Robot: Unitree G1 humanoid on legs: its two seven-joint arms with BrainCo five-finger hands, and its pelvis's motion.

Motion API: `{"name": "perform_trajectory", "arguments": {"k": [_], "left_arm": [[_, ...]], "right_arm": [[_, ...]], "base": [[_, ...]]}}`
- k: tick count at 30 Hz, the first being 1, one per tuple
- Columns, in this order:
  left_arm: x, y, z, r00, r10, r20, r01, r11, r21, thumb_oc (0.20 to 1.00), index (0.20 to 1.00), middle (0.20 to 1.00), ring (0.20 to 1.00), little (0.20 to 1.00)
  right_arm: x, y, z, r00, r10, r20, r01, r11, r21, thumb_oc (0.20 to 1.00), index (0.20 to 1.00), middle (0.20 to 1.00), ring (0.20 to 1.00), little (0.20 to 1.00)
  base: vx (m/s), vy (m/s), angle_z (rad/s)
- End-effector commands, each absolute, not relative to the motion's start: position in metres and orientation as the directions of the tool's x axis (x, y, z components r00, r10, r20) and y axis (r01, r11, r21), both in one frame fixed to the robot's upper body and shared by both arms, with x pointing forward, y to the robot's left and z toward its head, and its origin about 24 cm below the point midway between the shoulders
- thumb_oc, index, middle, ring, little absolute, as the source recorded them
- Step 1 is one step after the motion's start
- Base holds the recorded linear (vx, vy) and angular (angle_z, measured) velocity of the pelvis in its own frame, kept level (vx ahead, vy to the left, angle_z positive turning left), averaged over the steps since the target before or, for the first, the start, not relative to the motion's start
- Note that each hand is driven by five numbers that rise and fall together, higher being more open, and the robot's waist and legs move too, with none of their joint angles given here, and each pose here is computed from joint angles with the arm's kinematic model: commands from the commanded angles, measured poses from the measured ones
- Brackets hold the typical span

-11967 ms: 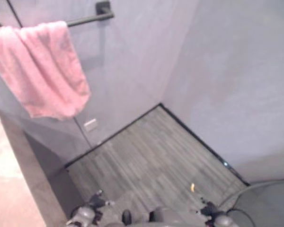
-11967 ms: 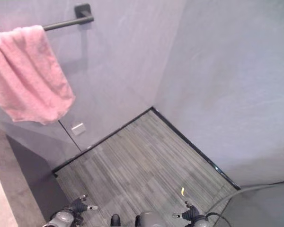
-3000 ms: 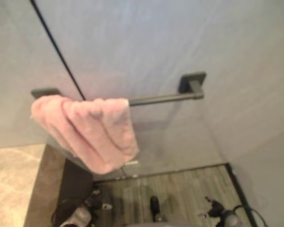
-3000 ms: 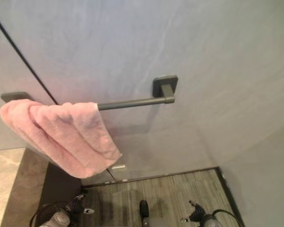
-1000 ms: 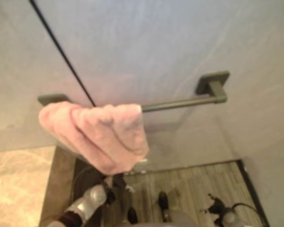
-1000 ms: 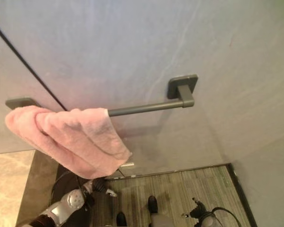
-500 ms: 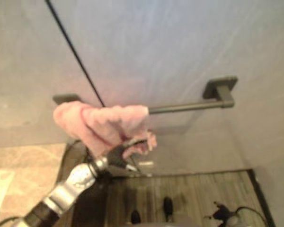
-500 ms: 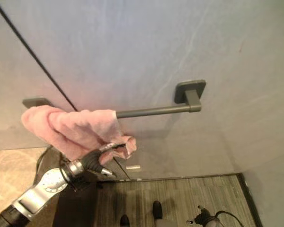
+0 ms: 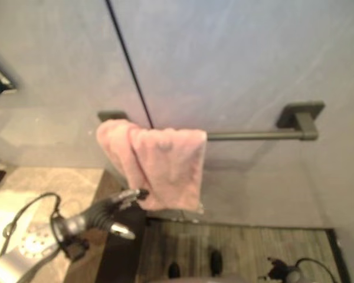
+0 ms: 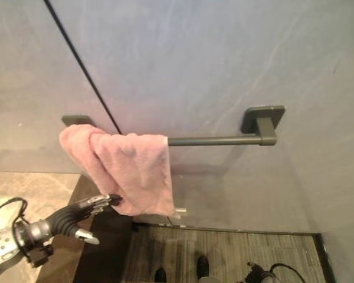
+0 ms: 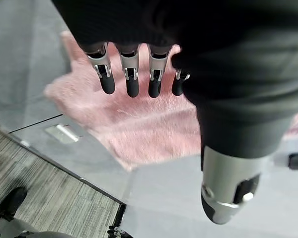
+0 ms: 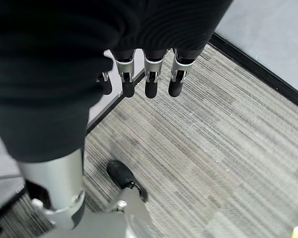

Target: Put brush and paste in cup on sink, flatten towel.

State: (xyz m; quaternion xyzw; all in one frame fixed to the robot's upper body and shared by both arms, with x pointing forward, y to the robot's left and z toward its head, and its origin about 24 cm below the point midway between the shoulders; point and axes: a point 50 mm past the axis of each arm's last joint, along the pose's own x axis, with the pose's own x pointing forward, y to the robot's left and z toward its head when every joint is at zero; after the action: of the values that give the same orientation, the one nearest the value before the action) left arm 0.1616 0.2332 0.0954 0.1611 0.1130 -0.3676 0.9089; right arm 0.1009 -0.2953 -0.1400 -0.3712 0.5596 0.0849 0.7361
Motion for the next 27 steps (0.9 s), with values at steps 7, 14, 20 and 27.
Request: {"name": "perform_trajectory", "arguments": {"k": [7, 14, 20, 27], "left_arm": [[0.172, 0.26, 0.134, 0.81, -0.539, -0.229, 0.585, 0.719, 0.376, 1.0, 1.0, 1.0, 1.0, 1.0], [0.176, 0.265, 0.138, 0.85, -0.497, -0.173, 0.522, 0.757, 0.393, 1.0, 1.0, 1.0, 1.0, 1.0], [0.179, 0.268, 0.134, 0.863, -0.475, -0.171, 0.501, 0.763, 0.408, 1.0, 1.0, 1.0, 1.0, 1.0], [0.185, 0.272, 0.131, 0.889, -0.437, -0.138, 0.451, 0.78, 0.434, 1.0, 1.0, 1.0, 1.0, 1.0]], "right_arm": [[0.103, -0.291, -0.142, 0.356, -0.281, -0.891, -0.523, 0.73, -0.44, 1.0, 1.0, 1.0, 1.0, 1.0], [0.095, -0.292, -0.143, 0.346, -0.282, -0.895, -0.509, 0.745, -0.432, 1.0, 1.0, 1.0, 1.0, 1.0], [0.099, -0.289, -0.142, 0.379, -0.271, -0.885, -0.479, 0.761, -0.438, 1.0, 1.0, 1.0, 1.0, 1.0], [0.092, -0.285, -0.145, 0.374, -0.266, -0.889, -0.461, 0.778, -0.426, 1.0, 1.0, 1.0, 1.0, 1.0]], "base": [[0.0, 0.03, 0.23], [0.01, 0.014, 0.03], [0.0, 0.018, -0.05], [0.01, 0.028, -0.11]]}}
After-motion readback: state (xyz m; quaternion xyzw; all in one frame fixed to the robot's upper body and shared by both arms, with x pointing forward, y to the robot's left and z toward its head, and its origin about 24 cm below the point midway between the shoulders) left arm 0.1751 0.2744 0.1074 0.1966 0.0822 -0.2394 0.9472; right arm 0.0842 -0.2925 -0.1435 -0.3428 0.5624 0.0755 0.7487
